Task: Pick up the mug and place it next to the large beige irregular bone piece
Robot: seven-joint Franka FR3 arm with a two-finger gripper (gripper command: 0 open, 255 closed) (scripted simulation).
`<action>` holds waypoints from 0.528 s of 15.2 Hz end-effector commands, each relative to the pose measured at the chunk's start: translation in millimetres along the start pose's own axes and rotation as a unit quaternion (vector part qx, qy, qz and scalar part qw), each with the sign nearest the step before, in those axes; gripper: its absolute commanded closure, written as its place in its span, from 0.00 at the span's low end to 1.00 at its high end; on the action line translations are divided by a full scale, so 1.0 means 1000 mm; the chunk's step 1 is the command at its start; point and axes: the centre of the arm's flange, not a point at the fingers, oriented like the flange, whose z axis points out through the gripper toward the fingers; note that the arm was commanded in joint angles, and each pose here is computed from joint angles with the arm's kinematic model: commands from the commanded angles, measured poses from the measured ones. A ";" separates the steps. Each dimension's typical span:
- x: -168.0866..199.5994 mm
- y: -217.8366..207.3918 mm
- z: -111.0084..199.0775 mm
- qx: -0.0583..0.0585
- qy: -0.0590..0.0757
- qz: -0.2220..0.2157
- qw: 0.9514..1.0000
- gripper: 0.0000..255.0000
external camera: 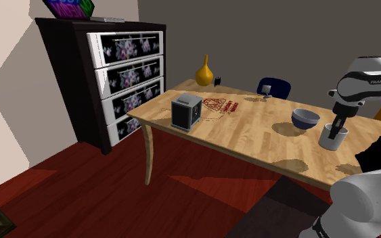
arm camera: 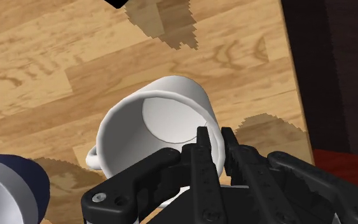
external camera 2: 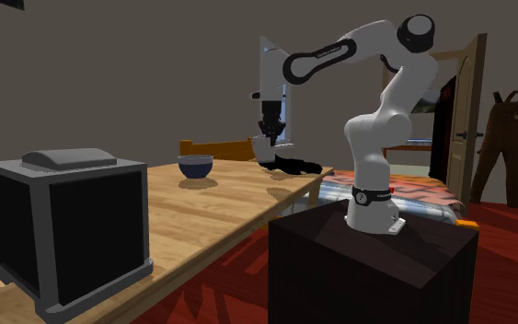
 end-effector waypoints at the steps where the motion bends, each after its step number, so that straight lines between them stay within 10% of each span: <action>1: 0.000 -0.001 0.011 0.000 0.000 0.000 1.000 1.00; 8: 0.003 -0.004 0.048 0.000 0.000 0.000 1.000 1.00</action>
